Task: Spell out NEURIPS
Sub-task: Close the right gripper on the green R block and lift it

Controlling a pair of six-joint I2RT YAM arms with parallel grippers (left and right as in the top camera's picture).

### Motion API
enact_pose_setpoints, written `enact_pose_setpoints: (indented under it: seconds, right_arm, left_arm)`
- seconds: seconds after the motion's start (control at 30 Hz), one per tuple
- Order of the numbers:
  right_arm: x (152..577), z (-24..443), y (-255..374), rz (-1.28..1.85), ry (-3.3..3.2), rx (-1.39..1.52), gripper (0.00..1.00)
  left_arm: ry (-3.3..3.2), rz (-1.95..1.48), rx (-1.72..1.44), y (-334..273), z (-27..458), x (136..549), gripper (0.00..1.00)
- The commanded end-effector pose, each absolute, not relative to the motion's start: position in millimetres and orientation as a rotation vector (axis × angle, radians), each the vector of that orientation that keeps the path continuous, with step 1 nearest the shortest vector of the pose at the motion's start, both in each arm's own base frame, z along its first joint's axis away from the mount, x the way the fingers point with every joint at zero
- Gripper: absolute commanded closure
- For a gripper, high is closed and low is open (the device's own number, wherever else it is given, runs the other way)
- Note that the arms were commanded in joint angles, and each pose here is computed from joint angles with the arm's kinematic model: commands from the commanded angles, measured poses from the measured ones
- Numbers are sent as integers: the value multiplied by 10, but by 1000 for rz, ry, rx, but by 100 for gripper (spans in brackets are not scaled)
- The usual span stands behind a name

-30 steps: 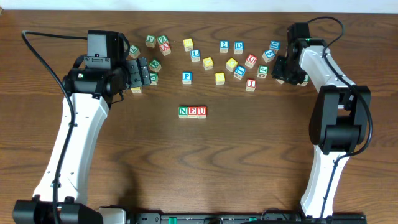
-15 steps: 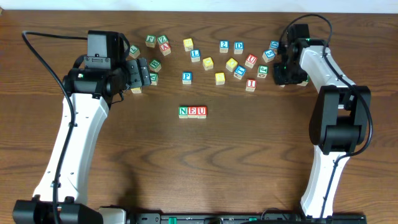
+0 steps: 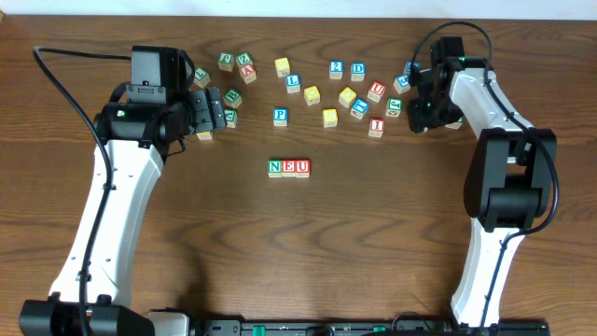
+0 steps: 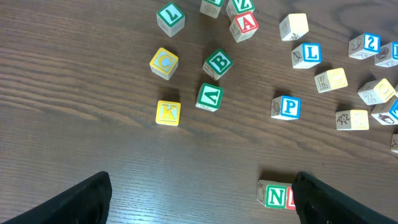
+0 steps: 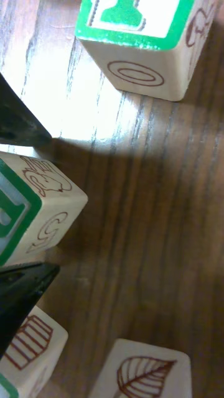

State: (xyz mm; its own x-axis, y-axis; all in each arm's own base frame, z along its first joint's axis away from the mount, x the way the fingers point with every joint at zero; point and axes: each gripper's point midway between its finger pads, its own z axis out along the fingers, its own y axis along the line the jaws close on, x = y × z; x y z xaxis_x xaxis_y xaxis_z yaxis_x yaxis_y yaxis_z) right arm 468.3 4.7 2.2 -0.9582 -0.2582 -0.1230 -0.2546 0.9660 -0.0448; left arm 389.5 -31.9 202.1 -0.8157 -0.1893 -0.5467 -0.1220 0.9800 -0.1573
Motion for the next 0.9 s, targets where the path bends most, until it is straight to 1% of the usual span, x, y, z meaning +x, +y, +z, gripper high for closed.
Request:
enact_pose_setpoints:
  seconds: [0.0,0.13,0.23,0.3,0.37,0.4,0.43,0.6,0.87]
  right_arm:
    - [4693,83,91,27,2995,-319,42]
    - [4744,234,155,97,2995,-157,42]
    - [4776,334,147,108,2995,49,40]
    - [4776,341,122,100,2991,233,36]
    - [4756,323,118,112,2981,432,36]
    - [4738,290,120,117,2973,527,38]
    - [4731,262,125,120,2966,577,39]
    - [4700,163,103,95,2966,595,43]
    - [4736,151,55,52,2960,510,61]
  left_arm:
    - [2519,-149,-231,-295,2074,3922,9]
    - [2519,-149,-231,-295,2075,3922,9]
    - [2519,-149,-231,-295,2072,3921,9]
    - [2519,-149,-231,-295,2072,3921,9]
    - [2519,-149,-231,-295,2072,3921,9]
    - [2519,-149,-231,-295,2072,3921,9]
    - [2520,-149,-231,-295,2071,3920,9]
    - [2522,-149,-231,-294,2068,3916,9]
    - [2523,-149,-231,-294,2067,3914,9]
